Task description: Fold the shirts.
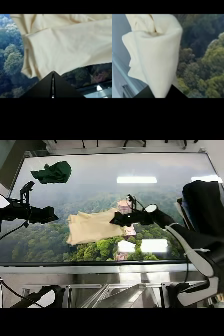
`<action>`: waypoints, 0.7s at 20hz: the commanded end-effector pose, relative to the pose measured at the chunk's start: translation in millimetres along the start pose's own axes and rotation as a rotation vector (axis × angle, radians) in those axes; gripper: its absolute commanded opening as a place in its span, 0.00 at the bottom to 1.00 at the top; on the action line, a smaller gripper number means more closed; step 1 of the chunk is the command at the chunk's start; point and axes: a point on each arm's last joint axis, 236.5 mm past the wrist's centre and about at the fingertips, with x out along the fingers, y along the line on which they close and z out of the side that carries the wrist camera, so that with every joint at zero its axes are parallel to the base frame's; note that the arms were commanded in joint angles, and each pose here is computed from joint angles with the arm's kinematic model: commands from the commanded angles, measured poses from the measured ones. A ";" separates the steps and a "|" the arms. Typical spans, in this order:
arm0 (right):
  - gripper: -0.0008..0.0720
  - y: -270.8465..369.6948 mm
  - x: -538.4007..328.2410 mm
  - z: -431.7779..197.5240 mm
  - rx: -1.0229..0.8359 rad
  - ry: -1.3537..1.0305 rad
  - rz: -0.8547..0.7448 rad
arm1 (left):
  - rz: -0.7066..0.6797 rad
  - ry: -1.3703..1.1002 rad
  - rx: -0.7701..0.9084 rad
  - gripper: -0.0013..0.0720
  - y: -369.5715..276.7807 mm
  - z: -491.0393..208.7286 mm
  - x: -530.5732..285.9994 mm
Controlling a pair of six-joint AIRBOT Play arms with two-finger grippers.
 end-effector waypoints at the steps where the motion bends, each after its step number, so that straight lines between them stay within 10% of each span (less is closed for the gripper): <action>1: 0.04 0.1 -78.4 -7.7 0.005 -0.110 -0.049 | -0.012 0.044 0.011 0.04 -5.9 -10.3 0.8; 14: 0.04 132.1 -311.8 66.4 -0.183 -0.849 0.043 | -0.038 0.073 0.141 0.04 -45.2 -17.7 16.1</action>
